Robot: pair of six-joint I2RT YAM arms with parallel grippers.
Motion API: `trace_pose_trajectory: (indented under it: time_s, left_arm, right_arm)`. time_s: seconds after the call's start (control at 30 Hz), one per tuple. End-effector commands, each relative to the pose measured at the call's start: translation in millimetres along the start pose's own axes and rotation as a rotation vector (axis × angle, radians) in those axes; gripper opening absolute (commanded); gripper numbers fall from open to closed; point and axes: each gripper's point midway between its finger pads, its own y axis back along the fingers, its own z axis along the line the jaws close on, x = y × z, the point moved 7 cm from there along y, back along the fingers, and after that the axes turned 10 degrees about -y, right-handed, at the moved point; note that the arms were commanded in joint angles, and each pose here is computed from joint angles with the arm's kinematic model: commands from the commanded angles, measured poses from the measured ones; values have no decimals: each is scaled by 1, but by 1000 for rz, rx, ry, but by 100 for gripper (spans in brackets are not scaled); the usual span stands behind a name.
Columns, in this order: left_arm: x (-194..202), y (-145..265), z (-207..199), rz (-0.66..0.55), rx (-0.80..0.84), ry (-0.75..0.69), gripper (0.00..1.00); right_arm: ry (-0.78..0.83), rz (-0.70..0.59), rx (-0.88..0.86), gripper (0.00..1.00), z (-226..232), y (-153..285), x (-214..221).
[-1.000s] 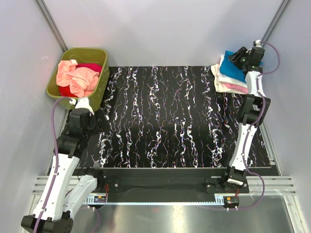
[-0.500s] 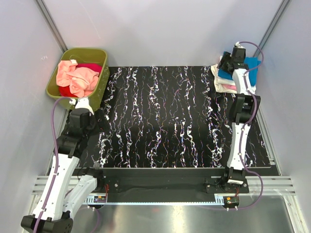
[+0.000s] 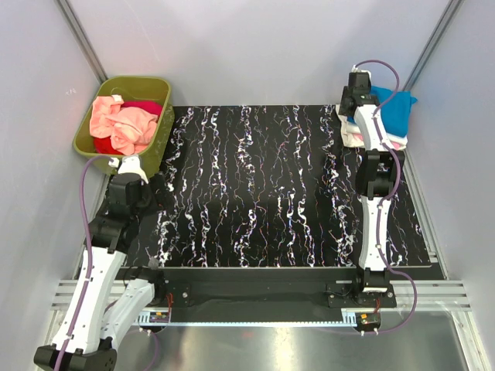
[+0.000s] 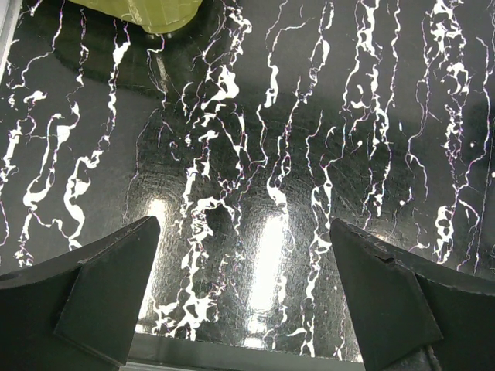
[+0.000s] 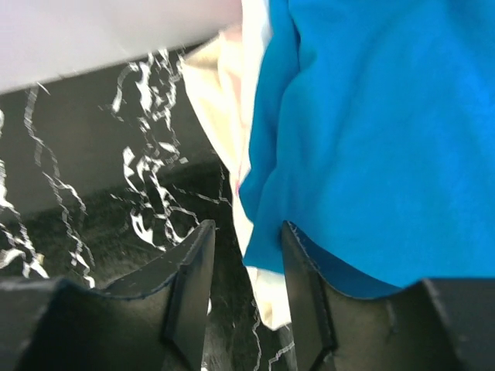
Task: Fold and stack the t-shirts
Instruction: Neatly place the folded tshirt to the corner
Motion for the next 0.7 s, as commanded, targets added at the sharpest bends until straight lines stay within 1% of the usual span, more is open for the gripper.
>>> trace_pose_trajectory:
  time_s: [0.0, 0.03, 0.13, 0.23, 0.27, 0.33, 0.47, 0.53, 0.57, 0.67]
  left_arm:
    - [-10, 1, 1, -63, -5, 13, 99]
    - [-10, 1, 1, -64, -4, 13, 99]
    - [-10, 1, 1, -62, -2, 12, 99]
    - [-9, 0, 1, -59, -1, 10, 99]
    - [-9, 0, 1, -59, -1, 12, 99]
    - [-9, 0, 1, -59, -2, 13, 99]
    - [-10, 1, 1, -62, -3, 14, 99]
    - [-10, 1, 1, -64, -3, 15, 99]
    - [-10, 1, 1, -65, -2, 15, 99]
    - [-10, 1, 2, -67, -4, 17, 99]
  right_arm:
    - [33, -48, 64, 45, -7, 23, -24]
    - [37, -47, 77, 44, -8, 22, -23]
    - [39, -46, 101, 43, -11, 19, -22]
    - [50, -42, 114, 39, -11, 18, -20]
    - [50, -42, 115, 35, -11, 18, -20]
    - [54, -38, 119, 33, -10, 17, -18]
    - [57, -26, 108, 33, -9, 14, -14]
    - [55, -25, 102, 36, -8, 13, -14]
    - [73, -27, 76, 38, 9, 17, -11]
    - [106, -29, 69, 41, 15, 18, -9]
